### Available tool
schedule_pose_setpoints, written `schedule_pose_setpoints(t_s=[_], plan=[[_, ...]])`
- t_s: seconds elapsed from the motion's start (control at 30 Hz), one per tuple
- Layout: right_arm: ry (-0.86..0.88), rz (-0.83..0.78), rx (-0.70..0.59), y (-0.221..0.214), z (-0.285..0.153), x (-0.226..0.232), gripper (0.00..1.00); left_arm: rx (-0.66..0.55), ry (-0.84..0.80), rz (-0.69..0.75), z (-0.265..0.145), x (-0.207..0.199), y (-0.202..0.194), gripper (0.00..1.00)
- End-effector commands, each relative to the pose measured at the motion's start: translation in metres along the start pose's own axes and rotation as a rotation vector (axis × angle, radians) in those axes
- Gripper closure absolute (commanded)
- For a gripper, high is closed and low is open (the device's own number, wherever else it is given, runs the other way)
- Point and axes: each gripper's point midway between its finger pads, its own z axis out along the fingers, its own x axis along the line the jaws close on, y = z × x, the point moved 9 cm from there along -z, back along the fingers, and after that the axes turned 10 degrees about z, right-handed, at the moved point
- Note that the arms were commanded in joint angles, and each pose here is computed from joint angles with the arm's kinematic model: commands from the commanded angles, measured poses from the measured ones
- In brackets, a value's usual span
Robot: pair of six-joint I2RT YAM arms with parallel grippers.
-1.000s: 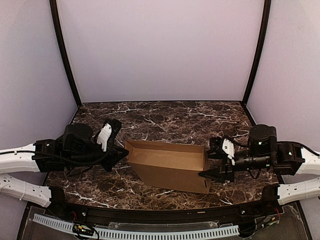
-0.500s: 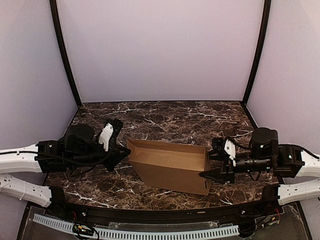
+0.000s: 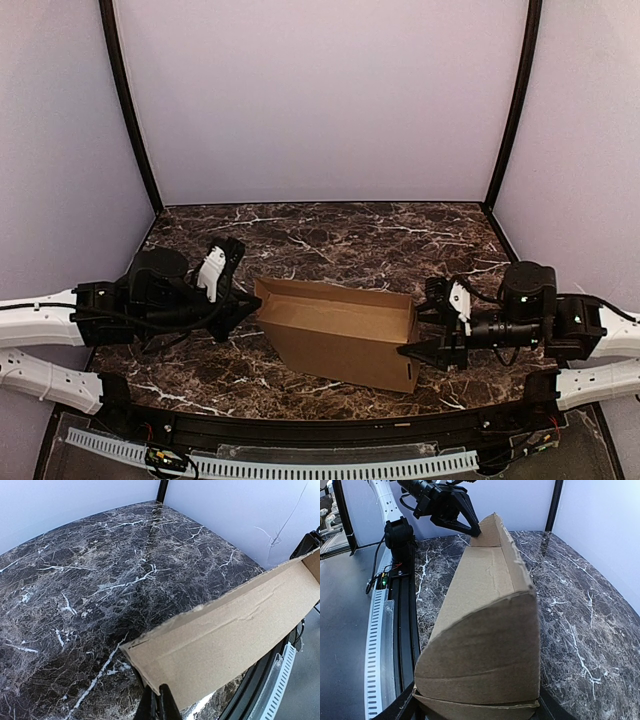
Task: Fold the paper box
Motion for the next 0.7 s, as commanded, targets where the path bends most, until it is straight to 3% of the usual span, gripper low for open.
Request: schedule_pose_setpoints(t_s=[0.0,0.67], plan=[[-0.030,0.009,-0.025,-0.0044,0.0054,-0.0018,0.63,0.263,-0.148,0.046,0.0031,-0.0134,-0.0512,0.99],[-0.042,-0.026,-0.070,-0.0088,0.0121,0.0005,0.61,0.281,-0.111,0.028,-0.0042,-0.0081,-0.0586,0.99]])
